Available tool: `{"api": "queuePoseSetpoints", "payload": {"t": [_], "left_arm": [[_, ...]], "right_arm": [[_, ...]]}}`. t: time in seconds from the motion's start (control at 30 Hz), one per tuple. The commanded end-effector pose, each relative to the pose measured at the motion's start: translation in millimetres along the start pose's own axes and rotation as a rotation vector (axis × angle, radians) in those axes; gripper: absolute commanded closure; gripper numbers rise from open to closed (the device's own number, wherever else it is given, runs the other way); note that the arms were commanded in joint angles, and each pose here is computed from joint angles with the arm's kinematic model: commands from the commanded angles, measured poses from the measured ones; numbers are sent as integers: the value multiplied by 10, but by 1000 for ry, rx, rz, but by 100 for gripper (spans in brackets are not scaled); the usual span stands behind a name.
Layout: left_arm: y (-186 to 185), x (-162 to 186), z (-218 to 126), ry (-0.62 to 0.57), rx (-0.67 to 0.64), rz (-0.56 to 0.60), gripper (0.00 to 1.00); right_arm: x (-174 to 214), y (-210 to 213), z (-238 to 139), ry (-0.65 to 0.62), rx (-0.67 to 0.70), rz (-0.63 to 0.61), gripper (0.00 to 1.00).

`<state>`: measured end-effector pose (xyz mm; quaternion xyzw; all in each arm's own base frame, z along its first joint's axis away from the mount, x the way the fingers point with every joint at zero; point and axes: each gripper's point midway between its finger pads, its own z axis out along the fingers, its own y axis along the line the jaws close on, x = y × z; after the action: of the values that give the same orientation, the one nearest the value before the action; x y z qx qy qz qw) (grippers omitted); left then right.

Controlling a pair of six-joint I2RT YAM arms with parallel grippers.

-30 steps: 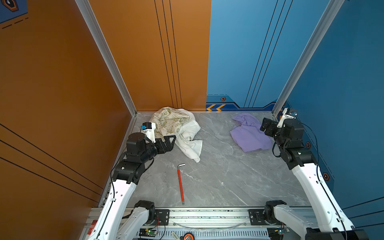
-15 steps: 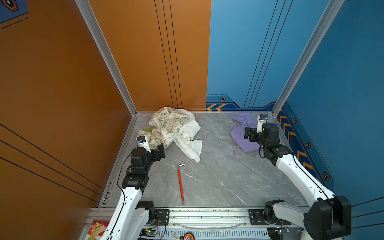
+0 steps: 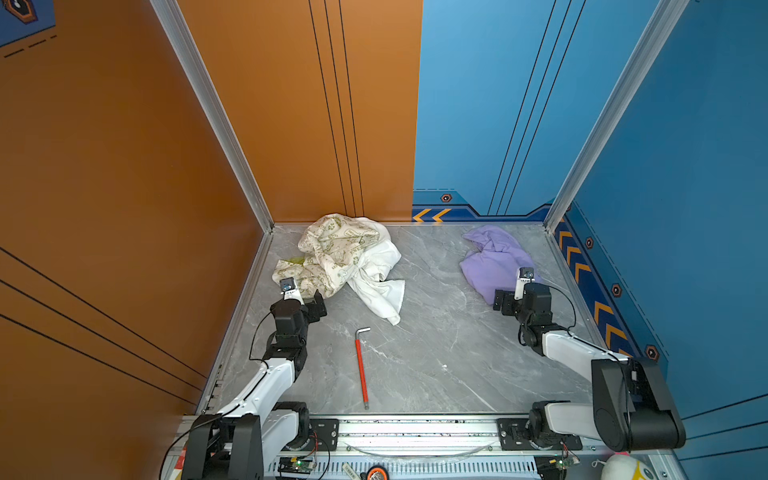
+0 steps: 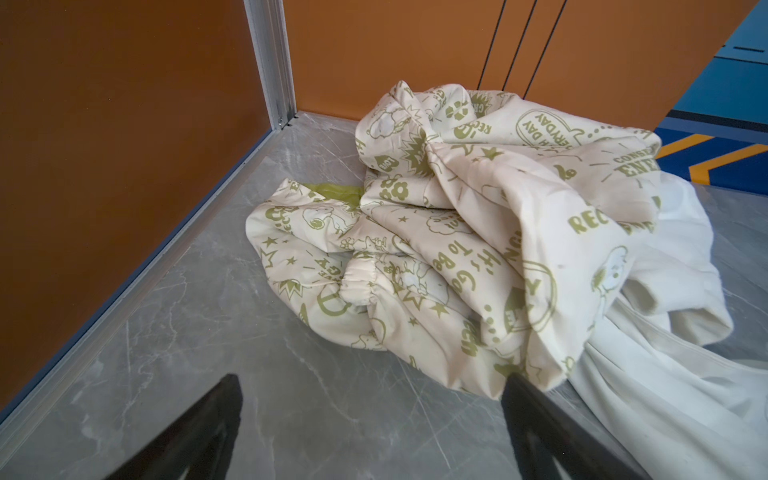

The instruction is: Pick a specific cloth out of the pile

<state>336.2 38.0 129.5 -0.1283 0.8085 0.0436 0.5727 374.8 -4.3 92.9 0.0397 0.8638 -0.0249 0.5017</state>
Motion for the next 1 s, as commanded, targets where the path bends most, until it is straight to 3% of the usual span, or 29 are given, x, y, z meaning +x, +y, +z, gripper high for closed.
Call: {"api": "queuePoseSetpoints", "payload": {"t": [0.0, 0.33, 0.5, 0.7, 0.97], "left_arm": [[104, -98, 39, -100, -61, -23, 2], [-91, 25, 254, -123, 5, 92, 2], [-243, 159, 413, -155, 72, 137, 2], [-238, 192, 609, -28, 23, 156, 2], [-234, 196, 608, -24, 10, 159, 2]], "right_arm": [[-253, 31, 45, -136, -21, -13, 0], [-103, -99, 98, -233, 2, 42, 0], [-93, -86, 146, -197, -1, 37, 0], [-100, -130, 170, -186, 28, 46, 0], [-102, -126, 172, -185, 35, 43, 0]]}}
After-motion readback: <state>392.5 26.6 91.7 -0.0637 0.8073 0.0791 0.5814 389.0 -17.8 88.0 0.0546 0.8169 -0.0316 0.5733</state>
